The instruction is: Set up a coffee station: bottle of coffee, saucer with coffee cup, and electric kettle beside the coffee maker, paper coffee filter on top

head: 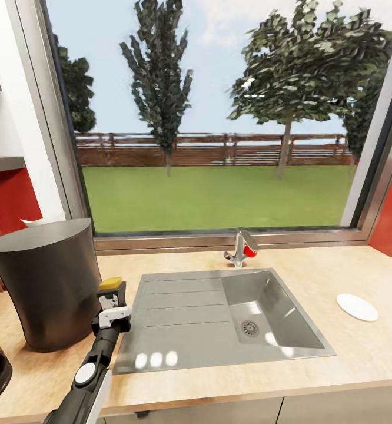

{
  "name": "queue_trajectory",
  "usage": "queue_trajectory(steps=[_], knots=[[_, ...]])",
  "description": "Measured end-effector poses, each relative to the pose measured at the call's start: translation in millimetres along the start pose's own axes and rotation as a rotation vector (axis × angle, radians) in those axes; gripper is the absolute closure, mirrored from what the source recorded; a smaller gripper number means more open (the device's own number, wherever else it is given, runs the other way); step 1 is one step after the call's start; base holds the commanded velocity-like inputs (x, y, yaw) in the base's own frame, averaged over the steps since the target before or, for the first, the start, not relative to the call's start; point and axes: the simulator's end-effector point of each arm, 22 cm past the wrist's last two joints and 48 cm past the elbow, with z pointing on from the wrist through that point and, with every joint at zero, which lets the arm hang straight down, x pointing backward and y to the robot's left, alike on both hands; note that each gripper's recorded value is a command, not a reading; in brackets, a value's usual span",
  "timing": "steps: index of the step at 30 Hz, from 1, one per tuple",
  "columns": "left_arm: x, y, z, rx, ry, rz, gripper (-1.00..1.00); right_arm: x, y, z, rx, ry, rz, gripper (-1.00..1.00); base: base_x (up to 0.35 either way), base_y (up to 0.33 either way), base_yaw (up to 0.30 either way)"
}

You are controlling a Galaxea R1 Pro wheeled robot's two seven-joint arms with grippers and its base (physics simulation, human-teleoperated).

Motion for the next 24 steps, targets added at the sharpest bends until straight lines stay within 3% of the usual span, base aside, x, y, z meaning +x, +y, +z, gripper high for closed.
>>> queue_trajectory(steps=[8,11,12,24], knots=[[2.0,5.5,0.2,-0.007,0.004,0.008,1.00,0.0,0.1,0.0,0.000,0.000,0.000,-1.00,0.000,0.000,0.000],[4.7,14.5,-0.3,-0.046,0.009,0.009,1.00,0.0,0.0,0.0,0.000,0.000,0.000,-1.00,0.000,0.000,0.000],[4.3,17.4,-0.6,-0.060,0.005,0.009,-1.00,0.0,0.0,0.0,0.000,0.000,0.000,-1.00,0.000,0.000,0.000],[2.6,20.5,-0.9,-0.076,-0.004,0.011,-1.00,0.1,-0.1,0.0,0.000,0.000,0.000,-1.00,0.000,0.000,0.000]])
